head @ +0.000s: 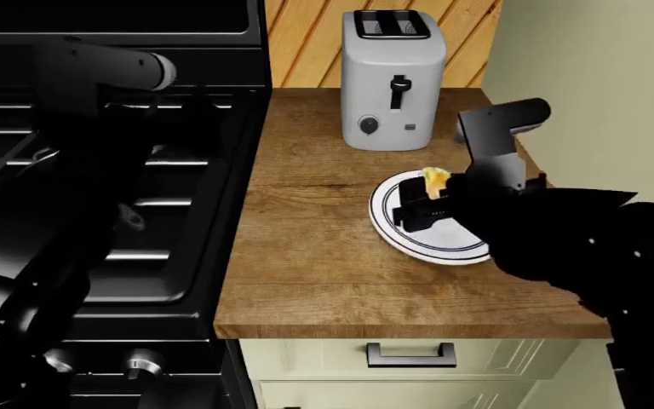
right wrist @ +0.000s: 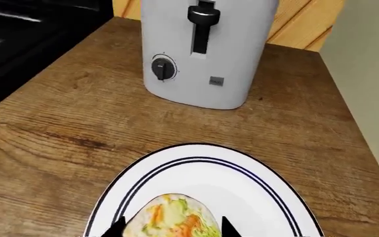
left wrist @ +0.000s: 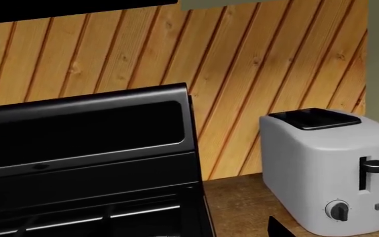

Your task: Frozen meat rests on a plate on the counter. Retrieve the meat and place it in a pot on a burner. Then turn the burner on.

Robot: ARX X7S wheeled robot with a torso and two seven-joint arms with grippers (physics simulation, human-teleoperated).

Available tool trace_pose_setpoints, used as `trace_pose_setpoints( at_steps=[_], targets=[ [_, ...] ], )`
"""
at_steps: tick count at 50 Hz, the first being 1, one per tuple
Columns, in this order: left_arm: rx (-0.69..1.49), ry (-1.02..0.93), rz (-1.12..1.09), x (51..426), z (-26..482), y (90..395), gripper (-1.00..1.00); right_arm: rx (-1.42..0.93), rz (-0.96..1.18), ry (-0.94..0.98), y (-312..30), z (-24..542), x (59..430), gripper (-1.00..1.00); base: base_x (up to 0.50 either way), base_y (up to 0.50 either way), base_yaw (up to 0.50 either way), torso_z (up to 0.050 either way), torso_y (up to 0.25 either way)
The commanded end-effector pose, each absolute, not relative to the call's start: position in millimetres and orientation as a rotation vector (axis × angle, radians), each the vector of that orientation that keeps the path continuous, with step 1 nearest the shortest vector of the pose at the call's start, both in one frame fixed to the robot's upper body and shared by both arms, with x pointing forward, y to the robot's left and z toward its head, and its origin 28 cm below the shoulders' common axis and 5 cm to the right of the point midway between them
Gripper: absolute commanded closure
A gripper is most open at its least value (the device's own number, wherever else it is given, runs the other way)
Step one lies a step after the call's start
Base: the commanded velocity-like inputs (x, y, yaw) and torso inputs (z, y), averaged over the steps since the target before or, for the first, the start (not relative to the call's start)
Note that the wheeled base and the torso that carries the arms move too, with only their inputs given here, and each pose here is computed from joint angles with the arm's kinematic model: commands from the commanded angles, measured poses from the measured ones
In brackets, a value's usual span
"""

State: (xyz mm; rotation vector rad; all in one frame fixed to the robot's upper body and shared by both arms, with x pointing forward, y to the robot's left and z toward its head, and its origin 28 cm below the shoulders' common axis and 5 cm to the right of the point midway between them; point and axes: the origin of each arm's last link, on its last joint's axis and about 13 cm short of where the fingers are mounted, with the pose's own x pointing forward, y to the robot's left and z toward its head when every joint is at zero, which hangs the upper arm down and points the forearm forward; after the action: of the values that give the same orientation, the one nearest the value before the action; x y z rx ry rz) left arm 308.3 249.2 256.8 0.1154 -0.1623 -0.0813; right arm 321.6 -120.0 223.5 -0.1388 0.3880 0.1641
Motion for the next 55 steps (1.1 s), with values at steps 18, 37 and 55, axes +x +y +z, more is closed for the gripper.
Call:
trace_pose_setpoints(
  at_steps=[18,37,55],
  targets=[
    [0.086,-0.250,0.063,300.7,265.1,252.5,-1.00,-0.141,0.237,0.041,-97.6,284.4,290.9,1.00,0.00,0.14,0.00,0.000,0.000],
    [0.079,-0.256,0.067,300.8,265.0,252.4,-1.00,-0.155,0.250,0.029,-93.1,290.6,289.7,1.00,0.00,0.50,0.00,0.000,0.000],
    [0.086,-0.257,0.062,300.9,265.1,252.5,-1.00,-0.162,0.255,0.032,-93.0,289.6,289.7,1.00,0.00,0.50,0.00,0.000,0.000]
  ],
)
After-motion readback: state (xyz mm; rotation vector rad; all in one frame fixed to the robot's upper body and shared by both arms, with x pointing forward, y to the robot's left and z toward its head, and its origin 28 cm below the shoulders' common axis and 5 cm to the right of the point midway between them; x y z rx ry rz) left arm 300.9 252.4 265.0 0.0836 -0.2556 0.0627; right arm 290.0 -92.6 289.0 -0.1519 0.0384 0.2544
